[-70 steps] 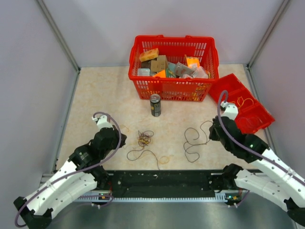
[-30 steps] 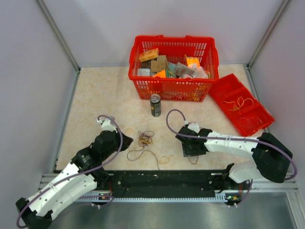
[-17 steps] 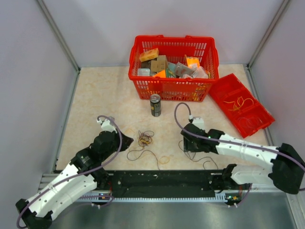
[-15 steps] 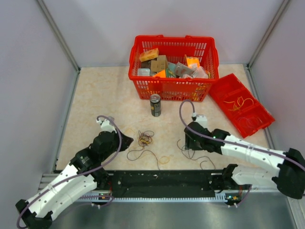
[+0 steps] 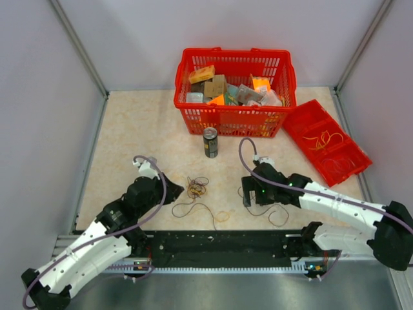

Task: Untangle the cables

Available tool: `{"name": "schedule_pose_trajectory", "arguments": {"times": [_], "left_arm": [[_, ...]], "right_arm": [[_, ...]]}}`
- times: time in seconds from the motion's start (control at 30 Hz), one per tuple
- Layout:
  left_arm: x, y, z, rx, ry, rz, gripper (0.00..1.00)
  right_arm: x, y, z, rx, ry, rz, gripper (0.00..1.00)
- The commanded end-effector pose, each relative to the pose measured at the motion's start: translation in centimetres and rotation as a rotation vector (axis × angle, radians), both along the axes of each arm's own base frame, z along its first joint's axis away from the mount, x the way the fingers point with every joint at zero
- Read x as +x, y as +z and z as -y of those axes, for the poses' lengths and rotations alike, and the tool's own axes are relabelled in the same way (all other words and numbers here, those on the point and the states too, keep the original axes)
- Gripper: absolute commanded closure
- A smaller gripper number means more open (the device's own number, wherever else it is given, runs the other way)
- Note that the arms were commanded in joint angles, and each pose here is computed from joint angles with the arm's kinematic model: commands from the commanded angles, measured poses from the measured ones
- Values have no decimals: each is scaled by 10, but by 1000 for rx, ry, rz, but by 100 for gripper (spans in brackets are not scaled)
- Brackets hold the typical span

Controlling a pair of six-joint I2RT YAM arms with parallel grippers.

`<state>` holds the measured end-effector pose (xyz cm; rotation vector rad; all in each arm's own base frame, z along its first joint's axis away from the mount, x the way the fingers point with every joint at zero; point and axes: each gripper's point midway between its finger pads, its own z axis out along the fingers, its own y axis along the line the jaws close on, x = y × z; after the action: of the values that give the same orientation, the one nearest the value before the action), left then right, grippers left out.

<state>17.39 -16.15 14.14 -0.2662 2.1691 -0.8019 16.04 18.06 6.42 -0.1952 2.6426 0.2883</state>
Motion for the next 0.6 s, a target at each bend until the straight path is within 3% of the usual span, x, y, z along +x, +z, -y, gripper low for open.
{"name": "schedule_pose_trajectory", "arguments": {"times": [0.0,0.1,0.2,0.4,0.57], "left_arm": [[3,12,19,-38,-85,35,65],[2,14,28,-53,-129,40,47],[2,16,33,-66,-154,55,38],[-3,15,39,-81,-196,47,31],[-8,14,37,-85,-202,38,30]], "right_arm": [[-4,35,-33,208,131,83,1],[-17,52,-48,325,198,61,1],[-26,59,-53,380,183,13,1],[29,38,22,44,-124,167,1],[67,25,42,-16,-217,188,1]]}}
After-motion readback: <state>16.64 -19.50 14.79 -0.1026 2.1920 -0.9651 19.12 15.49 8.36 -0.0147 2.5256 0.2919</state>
